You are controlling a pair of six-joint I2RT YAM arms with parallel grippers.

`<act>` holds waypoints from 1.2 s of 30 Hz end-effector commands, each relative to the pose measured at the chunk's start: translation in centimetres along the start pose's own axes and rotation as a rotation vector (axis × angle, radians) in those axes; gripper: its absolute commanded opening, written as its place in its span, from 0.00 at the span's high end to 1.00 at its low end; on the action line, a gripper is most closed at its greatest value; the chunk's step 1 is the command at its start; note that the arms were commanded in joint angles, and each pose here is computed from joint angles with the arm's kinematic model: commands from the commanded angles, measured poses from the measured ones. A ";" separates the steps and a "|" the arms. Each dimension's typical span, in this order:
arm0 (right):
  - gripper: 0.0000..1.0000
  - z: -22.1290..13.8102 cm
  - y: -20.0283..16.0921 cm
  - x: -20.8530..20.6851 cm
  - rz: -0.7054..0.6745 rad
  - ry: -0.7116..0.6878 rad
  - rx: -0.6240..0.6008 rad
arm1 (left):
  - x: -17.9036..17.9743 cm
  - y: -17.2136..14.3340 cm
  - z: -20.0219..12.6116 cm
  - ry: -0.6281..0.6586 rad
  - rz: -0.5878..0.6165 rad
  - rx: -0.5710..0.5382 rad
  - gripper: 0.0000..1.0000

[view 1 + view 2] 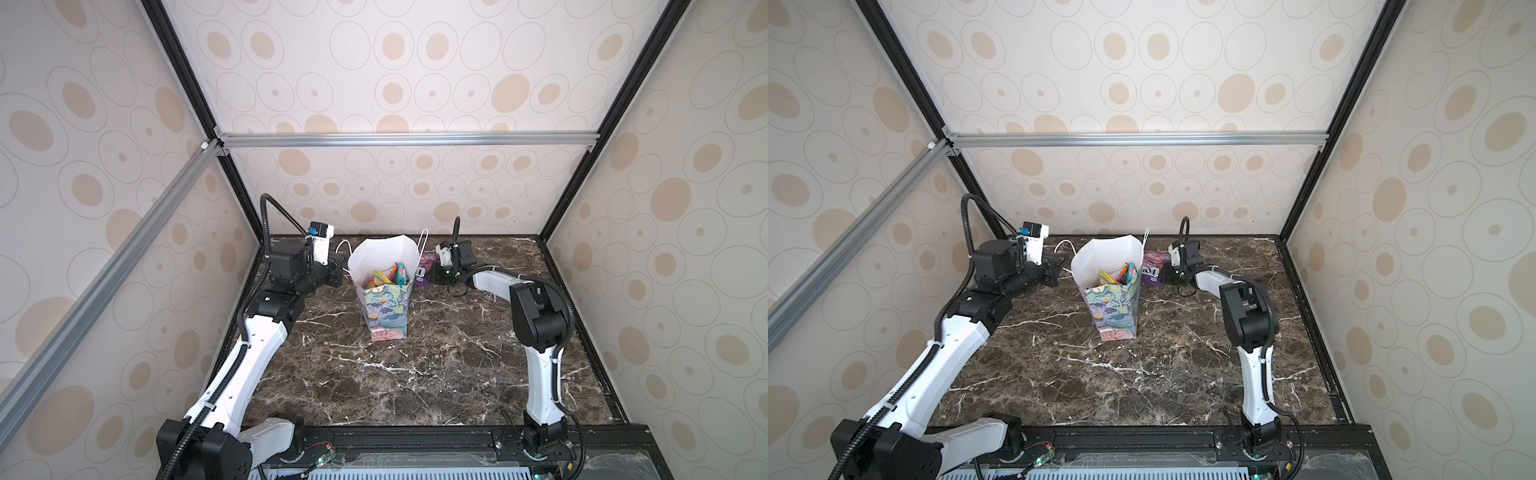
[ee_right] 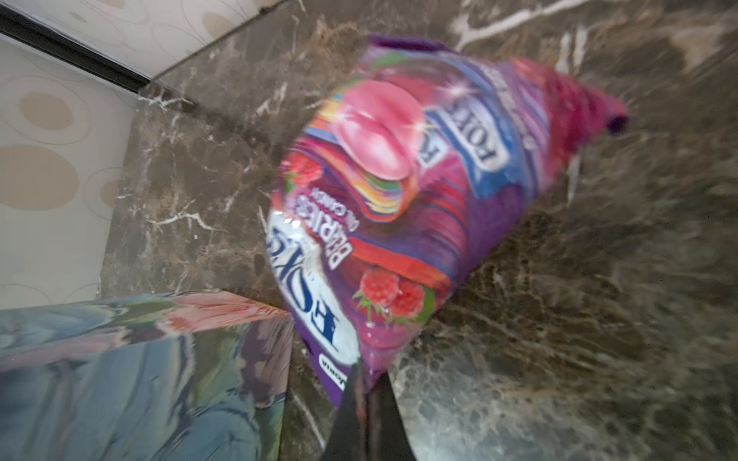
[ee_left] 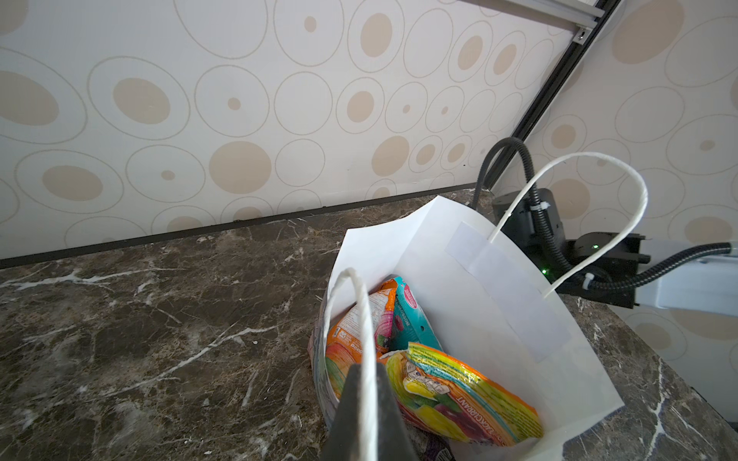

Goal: Place the snacks into the paper bag
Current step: Pick up the snack from the top-center of the table, then place the snack in the paper bag.

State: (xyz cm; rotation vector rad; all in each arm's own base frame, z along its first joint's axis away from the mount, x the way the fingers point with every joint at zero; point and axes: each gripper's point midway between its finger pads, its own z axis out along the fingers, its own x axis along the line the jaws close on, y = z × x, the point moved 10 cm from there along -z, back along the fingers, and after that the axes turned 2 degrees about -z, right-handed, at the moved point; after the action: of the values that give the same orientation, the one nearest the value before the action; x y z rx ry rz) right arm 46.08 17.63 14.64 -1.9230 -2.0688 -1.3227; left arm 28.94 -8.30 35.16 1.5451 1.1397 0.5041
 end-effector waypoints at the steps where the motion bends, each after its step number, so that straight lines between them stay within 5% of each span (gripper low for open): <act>1: 1.00 -3.4 2.2 1.8 -0.065 0.001 -0.108 | -0.3 0.0 -0.2 -0.011 0.012 0.003 0.95; 24: 1.00 -20.1 7.4 10.8 -0.297 -0.057 -0.423 | -0.3 0.0 -0.1 -0.016 0.008 0.002 0.95; 36: 1.00 -27.8 10.4 17.3 -0.413 0.093 -0.593 | -0.3 0.0 -0.1 -0.019 0.004 0.001 0.95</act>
State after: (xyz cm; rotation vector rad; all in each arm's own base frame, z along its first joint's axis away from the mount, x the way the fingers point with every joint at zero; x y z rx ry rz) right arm 37.96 14.10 44.26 -1.7104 -2.2916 -2.1438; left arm 28.93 -8.31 35.13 1.5454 1.1400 0.5027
